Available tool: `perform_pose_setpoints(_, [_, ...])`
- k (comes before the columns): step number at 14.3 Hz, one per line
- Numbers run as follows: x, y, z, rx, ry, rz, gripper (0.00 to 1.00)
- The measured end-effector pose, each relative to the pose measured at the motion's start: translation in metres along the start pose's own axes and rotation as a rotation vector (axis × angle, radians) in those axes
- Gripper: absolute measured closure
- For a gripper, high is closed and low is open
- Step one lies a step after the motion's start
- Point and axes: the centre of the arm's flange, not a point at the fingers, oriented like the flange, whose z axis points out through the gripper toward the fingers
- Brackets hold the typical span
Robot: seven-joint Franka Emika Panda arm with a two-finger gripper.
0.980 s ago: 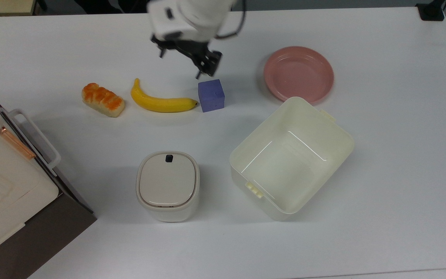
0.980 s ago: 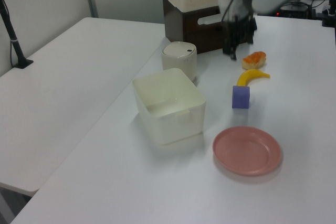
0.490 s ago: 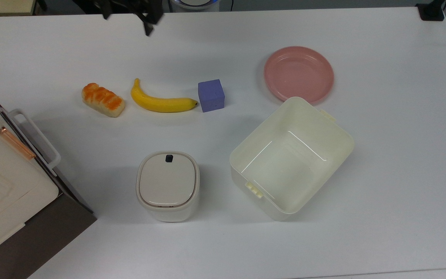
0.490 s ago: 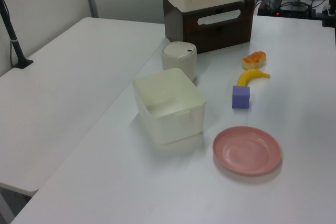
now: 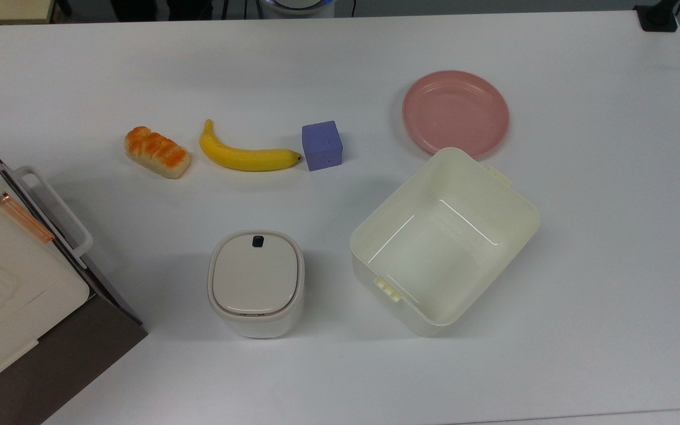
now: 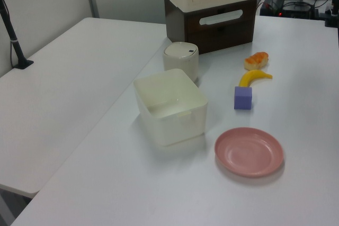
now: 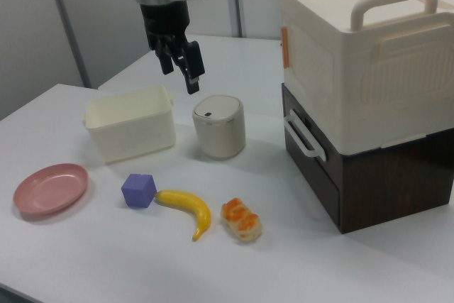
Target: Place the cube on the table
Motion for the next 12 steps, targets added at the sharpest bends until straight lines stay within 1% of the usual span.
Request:
perform_pose_setpoints(3, [-0.002,-0.006,-0.003,0.005,0.008,-0.014,0.0])
perform_pose_setpoints(7, [0.005,-0.02,0.008,0.011,0.045,-0.034,0.0])
perform_pose_setpoints(12, [0.005,-0.02,0.011,0.01,0.041,-0.034,0.0])
